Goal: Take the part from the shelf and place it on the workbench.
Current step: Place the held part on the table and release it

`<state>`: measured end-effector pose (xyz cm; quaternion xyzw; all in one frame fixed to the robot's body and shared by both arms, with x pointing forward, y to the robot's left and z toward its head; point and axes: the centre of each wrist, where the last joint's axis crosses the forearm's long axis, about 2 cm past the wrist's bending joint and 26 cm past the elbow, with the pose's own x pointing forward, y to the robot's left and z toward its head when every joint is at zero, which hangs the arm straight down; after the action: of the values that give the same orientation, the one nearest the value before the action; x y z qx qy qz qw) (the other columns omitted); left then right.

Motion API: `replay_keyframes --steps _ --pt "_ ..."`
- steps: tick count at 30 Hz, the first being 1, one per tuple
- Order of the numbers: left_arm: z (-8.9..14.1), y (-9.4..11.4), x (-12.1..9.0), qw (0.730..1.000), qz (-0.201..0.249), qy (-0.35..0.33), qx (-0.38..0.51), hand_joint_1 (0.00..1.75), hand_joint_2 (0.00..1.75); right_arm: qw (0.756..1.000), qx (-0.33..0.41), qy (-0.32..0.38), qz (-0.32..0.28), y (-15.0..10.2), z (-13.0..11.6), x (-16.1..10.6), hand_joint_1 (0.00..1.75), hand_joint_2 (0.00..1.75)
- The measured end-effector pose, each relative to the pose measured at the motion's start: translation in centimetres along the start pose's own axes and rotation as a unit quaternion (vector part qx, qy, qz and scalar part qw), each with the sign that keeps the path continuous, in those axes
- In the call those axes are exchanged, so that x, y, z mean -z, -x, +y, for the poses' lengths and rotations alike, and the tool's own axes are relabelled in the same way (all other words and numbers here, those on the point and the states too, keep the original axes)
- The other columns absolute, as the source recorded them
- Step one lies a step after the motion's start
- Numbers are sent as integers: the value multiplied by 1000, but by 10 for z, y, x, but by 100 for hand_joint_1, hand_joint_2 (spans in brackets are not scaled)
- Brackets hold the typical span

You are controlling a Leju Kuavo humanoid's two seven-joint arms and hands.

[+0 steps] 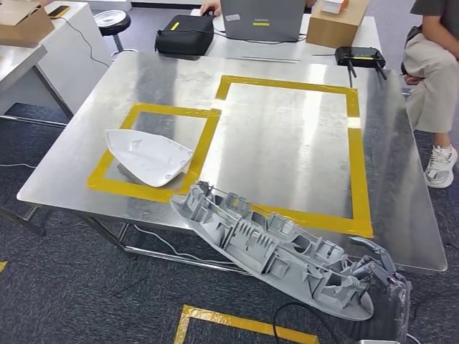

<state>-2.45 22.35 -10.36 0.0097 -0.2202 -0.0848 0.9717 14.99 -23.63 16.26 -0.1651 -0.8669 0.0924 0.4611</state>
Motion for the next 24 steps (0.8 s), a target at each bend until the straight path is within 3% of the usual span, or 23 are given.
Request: replay_keyframes --steps 24 --pt "-1 1 -1 1000 18 -12 -3 0 175 999 -42 21 1 0 -7 -2 175 175"
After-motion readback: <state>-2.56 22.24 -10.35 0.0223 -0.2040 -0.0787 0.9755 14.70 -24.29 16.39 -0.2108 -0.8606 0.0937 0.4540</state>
